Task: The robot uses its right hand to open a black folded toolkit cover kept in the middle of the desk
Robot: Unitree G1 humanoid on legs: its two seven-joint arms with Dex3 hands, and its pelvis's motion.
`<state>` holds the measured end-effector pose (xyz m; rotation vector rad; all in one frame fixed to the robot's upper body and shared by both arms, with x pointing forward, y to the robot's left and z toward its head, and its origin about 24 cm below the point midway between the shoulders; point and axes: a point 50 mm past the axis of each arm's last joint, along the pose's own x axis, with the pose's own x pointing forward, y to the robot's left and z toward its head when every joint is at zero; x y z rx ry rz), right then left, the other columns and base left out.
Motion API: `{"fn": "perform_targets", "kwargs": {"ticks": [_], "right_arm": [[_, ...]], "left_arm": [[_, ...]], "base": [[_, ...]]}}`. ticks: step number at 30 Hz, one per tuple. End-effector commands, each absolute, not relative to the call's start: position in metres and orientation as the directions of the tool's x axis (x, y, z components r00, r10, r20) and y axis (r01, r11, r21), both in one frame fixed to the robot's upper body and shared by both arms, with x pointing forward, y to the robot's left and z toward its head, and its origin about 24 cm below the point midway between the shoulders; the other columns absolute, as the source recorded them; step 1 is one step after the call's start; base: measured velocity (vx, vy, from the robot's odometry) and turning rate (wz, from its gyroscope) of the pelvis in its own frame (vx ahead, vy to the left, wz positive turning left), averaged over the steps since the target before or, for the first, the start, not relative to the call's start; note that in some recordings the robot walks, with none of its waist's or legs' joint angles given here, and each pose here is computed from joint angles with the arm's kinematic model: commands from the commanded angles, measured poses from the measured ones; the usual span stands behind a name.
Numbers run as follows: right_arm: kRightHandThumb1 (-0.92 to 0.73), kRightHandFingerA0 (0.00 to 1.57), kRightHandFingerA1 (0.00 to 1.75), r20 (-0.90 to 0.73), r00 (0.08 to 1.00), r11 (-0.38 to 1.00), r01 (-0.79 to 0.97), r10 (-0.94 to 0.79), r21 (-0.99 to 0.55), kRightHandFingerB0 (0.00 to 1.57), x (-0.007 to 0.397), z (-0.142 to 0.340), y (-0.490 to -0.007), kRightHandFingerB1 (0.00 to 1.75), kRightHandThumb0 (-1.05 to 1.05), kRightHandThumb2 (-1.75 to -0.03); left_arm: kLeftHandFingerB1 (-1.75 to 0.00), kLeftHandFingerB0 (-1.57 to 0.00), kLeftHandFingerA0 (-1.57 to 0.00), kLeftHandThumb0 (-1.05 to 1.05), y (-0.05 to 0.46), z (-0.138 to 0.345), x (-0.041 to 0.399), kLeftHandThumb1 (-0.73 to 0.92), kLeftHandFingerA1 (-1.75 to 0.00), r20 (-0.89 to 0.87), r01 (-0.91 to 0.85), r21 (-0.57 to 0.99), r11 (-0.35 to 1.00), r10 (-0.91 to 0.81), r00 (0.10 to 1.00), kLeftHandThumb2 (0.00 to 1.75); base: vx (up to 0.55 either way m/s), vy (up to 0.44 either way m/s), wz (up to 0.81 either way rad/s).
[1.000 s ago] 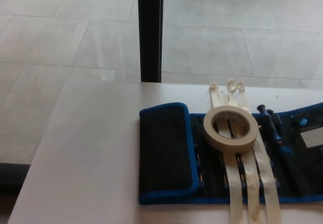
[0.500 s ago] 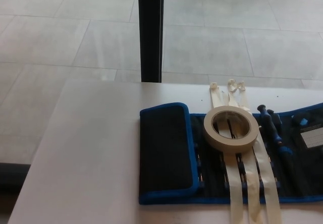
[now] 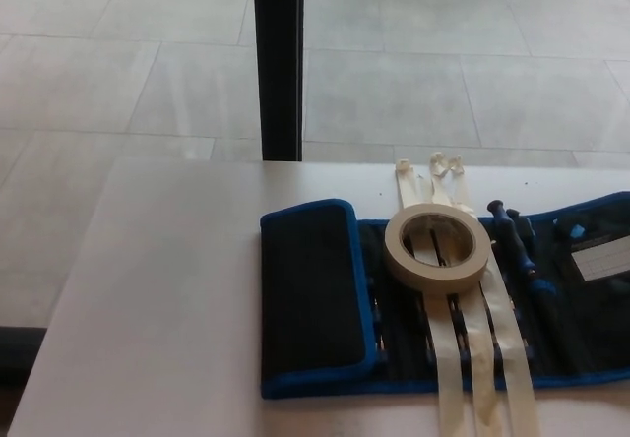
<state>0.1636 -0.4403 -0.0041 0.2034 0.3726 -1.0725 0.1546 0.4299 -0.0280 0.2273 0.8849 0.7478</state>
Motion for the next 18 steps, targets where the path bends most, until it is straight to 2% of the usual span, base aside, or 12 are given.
{"fn": "perform_targets", "kwargs": {"ticks": [1, 2, 3, 8, 9, 11, 12, 13, 14, 15, 17, 18], "right_arm": [[-0.75, 0.82, 0.86, -0.407, 0.43, 0.463, 0.886, -0.806, 0.02, 0.54, 0.171, -0.001, -0.44, 0.45, -0.56, -0.62], [-0.64, 0.81, 0.85, -0.414, 0.428, 0.461, 0.887, -0.803, 0.022, 0.44, 0.167, -0.005, -0.439, 0.58, -0.6, -0.99], [-0.75, 0.75, 0.82, -0.424, 0.437, 0.471, 0.882, -0.793, 0.027, 0.48, 0.16, -0.013, -0.435, 0.45, -0.55, -0.62], [-0.76, 0.78, 0.88, -0.392, 0.397, 0.42, 0.907, -0.83, 0.03, 0.45, 0.145, -0.017, -0.437, 0.44, -0.53, -0.63], [-0.73, 0.78, 0.91, -0.391, 0.399, 0.417, 0.908, -0.829, 0.042, 0.45, 0.142, -0.018, -0.437, 0.45, -0.54, -0.63], [-0.74, 0.79, 0.86, -0.383, 0.398, 0.42, 0.907, -0.834, 0.029, 0.51, 0.142, -0.017, -0.437, 0.46, -0.52, -0.62], [-0.74, 0.8, 0.85, -0.372, 0.406, 0.431, 0.902, -0.835, 0.016, 0.52, 0.143, -0.016, -0.437, 0.46, -0.54, -0.62], [-0.74, 0.81, 0.82, -0.359, 0.411, 0.44, 0.898, -0.838, 0.002, 0.57, 0.144, -0.014, -0.437, 0.48, -0.54, -0.61], [-0.72, 0.82, 0.8, -0.343, 0.422, 0.451, 0.892, -0.839, -0.006, 0.52, 0.146, -0.013, -0.437, 0.46, -0.54, -0.62], [-0.72, 0.83, 0.79, -0.336, 0.432, 0.458, 0.889, -0.837, 0.002, 0.54, 0.147, -0.012, -0.437, 0.47, -0.55, -0.62], [-0.71, 0.84, 0.77, -0.324, 0.44, 0.469, 0.883, -0.837, -0.012, 0.53, 0.149, -0.011, -0.436, 0.48, -0.54, -0.62], [-0.71, 0.84, 0.77, -0.324, 0.44, 0.469, 0.883, -0.837, -0.012, 0.53, 0.149, -0.011, -0.436, 0.48, -0.54, -0.62]], "left_arm": [[-1.06, -0.4, -0.62, -1.05, 0.433, -0.025, 0.153, 0.45, -1.18, -0.609, -0.52, 0.468, 0.714, 0.687, 0.395, 1.47], [-0.86, -0.07, -0.26, -0.78, 0.433, -0.025, 0.152, 0.53, -0.96, -0.612, -0.519, 0.465, 0.717, 0.684, 0.397, 1.48], [-0.83, -0.15, -0.3, -0.64, 0.434, -0.025, 0.151, 0.45, -0.91, -0.614, -0.513, 0.465, 0.721, 0.68, 0.4, 1.37], [-0.84, -0.05, -0.29, -0.82, 0.435, -0.028, 0.144, 0.57, -0.97, -0.617, -0.503, 0.483, 0.717, 0.686, 0.385, 1.51], [-1.05, -0.41, -0.63, -1.05, 0.435, -0.028, 0.143, 0.45, -1.18, -0.614, -0.499, 0.491, 0.714, 0.69, 0.383, 1.48], [-1.1, -0.42, -0.56, -0.98, 0.435, -0.028, 0.142, 0.5, -1.19, -0.613, -0.492, 0.496, 0.715, 0.69, 0.385, 1.52], [-1.07, -0.39, -0.55, -0.98, 0.435, -0.028, 0.142, 0.51, -1.18, -0.615, -0.491, 0.496, 0.716, 0.689, 0.385, 1.5], [-0.85, -0.01, -0.33, -0.85, 0.435, -0.028, 0.143, 0.6, -1.03, -0.617, -0.493, 0.492, 0.718, 0.687, 0.384, 1.56], [-1.11, -0.37, -0.54, -1.0, 0.436, -0.028, 0.143, 0.5, -1.21, -0.619, -0.499, 0.486, 0.717, 0.686, 0.383, 1.52], [-0.84, 0.0, -0.38, -0.81, 0.436, -0.028, 0.142, 0.55, -1.06, -0.617, -0.499, 0.486, 0.717, 0.686, 0.384, 1.51], [-1.09, -0.38, -0.57, -1.02, 0.436, -0.028, 0.14, 0.5, -1.23, -0.612, -0.478, 0.508, 0.717, 0.691, 0.386, 1.52], [-1.09, -0.38, -0.57, -1.02, 0.436, -0.028, 0.14, 0.5, -1.23, -0.612, -0.478, 0.508, 0.717, 0.691, 0.386, 1.52]], "base": [[0.0, 0.0, 0.0], [0.0, 0.0, 0.0], [0.0, 0.0, 0.0], [0.0, 0.0, 0.02], [0.0, 0.0, 0.09], [0.0, 0.0, 0.08], [0.0, 0.0, 0.08], [0.0, 0.0, 0.0], [0.0, 0.0, 0.0], [0.0, 0.0, 0.0], [0.0, 0.0, 0.0], [0.0, 0.0, 0.0]]}}
